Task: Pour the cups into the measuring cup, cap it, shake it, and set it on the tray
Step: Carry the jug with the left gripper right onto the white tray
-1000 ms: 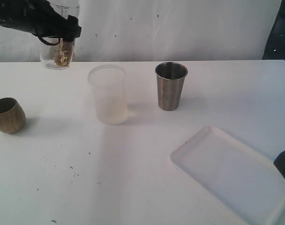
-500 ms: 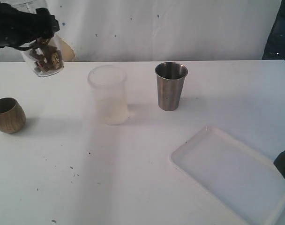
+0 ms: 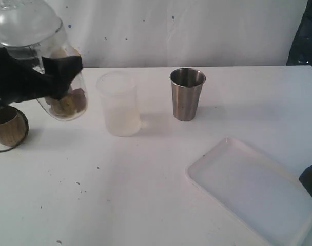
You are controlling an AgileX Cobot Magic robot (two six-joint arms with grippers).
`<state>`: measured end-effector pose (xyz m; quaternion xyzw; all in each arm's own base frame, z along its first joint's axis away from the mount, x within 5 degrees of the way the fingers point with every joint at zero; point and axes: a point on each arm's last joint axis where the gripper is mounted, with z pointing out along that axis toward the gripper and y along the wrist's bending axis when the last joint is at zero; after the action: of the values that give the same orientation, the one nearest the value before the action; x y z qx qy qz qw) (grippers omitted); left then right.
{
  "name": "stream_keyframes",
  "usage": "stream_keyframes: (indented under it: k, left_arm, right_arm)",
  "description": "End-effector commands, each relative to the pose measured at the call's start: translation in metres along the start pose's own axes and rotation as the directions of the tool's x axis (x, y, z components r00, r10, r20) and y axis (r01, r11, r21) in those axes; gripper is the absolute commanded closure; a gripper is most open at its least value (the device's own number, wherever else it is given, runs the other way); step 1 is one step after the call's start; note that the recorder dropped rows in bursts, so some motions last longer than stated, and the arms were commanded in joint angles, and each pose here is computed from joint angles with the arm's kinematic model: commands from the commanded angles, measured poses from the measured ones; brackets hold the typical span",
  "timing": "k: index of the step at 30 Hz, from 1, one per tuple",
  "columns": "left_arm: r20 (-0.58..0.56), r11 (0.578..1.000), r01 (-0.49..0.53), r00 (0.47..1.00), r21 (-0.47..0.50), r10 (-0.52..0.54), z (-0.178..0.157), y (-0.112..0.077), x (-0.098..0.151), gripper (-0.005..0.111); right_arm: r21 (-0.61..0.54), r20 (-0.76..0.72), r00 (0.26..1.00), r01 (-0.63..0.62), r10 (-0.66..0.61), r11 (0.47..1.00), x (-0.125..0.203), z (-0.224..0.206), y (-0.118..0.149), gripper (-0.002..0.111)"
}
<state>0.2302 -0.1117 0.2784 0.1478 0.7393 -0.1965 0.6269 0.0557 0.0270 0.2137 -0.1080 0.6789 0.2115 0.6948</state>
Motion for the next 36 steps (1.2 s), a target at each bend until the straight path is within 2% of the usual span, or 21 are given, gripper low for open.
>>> stream_keyframes:
  k: [1,2,3,4,8,11,15,25,29,36]
  left_arm:
    - [0.063,0.954,-0.164,0.986,0.251,0.153,-0.006,-0.035,-0.002,0.107]
    - [0.099,0.932,-0.147,0.988,0.331,0.121,-0.008,-0.045,-0.004,0.107]
    - [0.102,0.920,-0.049,0.995,0.389,0.010,-0.008,-0.051,-0.006,0.107]
    - [0.105,0.910,-0.021,0.994,0.415,-0.025,-0.007,-0.054,-0.006,0.107]
    - [0.117,0.842,0.024,0.988,0.539,-0.104,0.012,-0.068,0.012,0.107]
    - [0.105,0.783,0.043,0.985,0.621,-0.137,0.045,-0.085,0.027,0.107]
    - [0.078,0.751,0.040,0.990,0.659,-0.121,0.075,-0.104,0.035,0.107]
    - [0.106,0.680,-0.057,0.994,0.731,-0.030,0.139,-0.156,0.070,0.107]
    - [0.128,0.668,-0.106,0.992,0.737,0.016,0.157,-0.168,0.086,0.107]
    - [0.089,0.685,-0.109,0.994,0.720,0.065,0.187,-0.177,0.109,0.107]
  right_arm:
    - [0.011,-0.001,1.000,0.000,0.000,1.000,0.002,0.000,-0.001,0.108]
    - [0.011,-0.003,1.000,0.000,0.000,1.000,0.002,0.000,-0.001,0.108]
    - [0.011,-0.003,1.000,0.000,0.000,1.000,0.002,0.000,-0.001,0.108]
    - [0.011,-0.003,1.000,0.000,0.000,1.000,0.002,0.000,-0.001,0.108]
    - [0.011,-0.006,1.000,0.000,0.000,1.000,0.002,0.000,-0.001,0.108]
    - [0.011,-0.006,1.000,0.000,0.000,1.000,0.002,0.000,-0.001,0.108]
    - [0.011,-0.005,1.000,-0.002,0.002,1.000,0.002,0.000,-0.001,0.108]
    - [0.012,0.000,1.000,-0.002,0.002,1.000,0.001,0.000,-0.001,0.108]
    - [0.012,0.001,1.000,0.000,0.000,1.000,0.001,0.000,-0.001,0.108]
    - [0.012,0.002,1.000,0.000,0.000,1.000,0.001,0.000,-0.001,0.108]
